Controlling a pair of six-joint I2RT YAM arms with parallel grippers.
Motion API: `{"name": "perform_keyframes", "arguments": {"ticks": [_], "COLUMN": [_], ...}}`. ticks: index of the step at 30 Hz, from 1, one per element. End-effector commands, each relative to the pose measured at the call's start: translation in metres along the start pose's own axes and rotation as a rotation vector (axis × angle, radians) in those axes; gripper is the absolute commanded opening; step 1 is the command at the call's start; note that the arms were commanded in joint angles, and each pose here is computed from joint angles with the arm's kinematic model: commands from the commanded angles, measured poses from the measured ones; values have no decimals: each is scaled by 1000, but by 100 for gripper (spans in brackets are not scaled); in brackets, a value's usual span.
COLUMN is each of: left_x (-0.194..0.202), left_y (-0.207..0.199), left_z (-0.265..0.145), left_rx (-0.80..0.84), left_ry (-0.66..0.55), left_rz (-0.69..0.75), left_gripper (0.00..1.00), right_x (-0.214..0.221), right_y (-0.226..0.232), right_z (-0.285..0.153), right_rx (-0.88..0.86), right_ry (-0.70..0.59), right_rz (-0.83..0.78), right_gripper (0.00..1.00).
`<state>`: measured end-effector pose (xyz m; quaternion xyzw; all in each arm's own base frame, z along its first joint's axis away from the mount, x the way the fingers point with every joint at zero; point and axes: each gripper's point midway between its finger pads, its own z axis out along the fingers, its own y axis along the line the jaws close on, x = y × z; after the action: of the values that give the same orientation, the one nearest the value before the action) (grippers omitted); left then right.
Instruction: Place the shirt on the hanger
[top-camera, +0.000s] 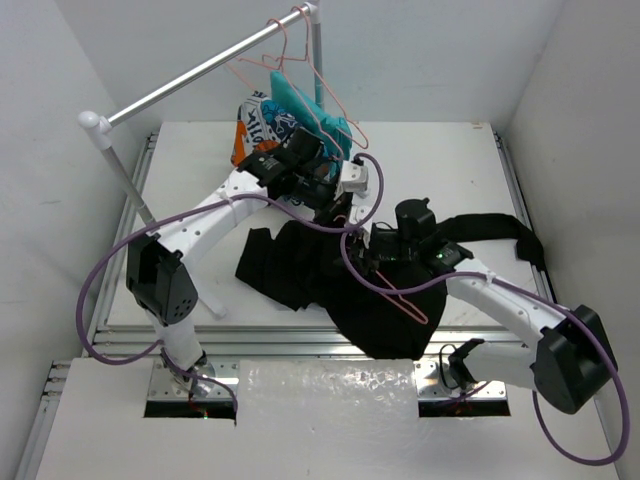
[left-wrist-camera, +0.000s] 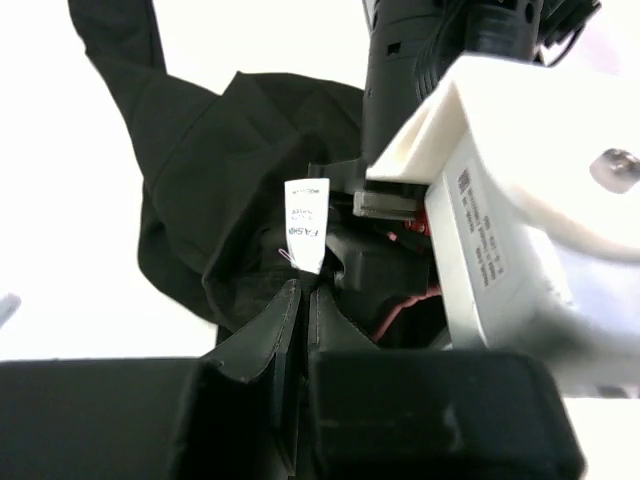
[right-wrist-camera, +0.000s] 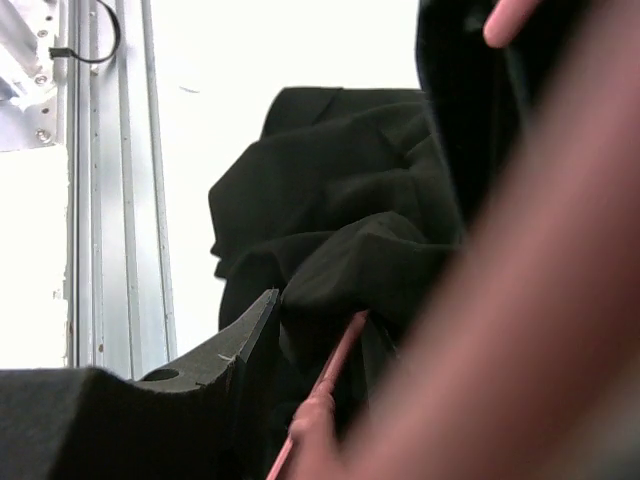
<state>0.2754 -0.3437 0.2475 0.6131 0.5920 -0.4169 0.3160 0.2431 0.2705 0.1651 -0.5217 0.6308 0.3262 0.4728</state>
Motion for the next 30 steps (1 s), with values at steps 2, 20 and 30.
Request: {"name": "perform_keyframes", "arguments": {"ticks": [2, 20, 30], "left_x": [-35, 54, 80], "left_y": [-46, -21, -10], "left_z": [-11, -23, -47], "left_rx": [135, 56, 58], "left_ry": [-67, 92, 178], "left_rz": [111, 71, 335], "left_gripper": [0, 72, 100], "right_x": [-40, 62, 68], "right_y": [-19, 20, 24], "right_z": [-2, 14, 14], "right_rx": [81, 39, 22], "right_ry": [-110, -90, -72], "right_rz": [-132, 17, 22], "right_gripper": [0, 0, 0]}}
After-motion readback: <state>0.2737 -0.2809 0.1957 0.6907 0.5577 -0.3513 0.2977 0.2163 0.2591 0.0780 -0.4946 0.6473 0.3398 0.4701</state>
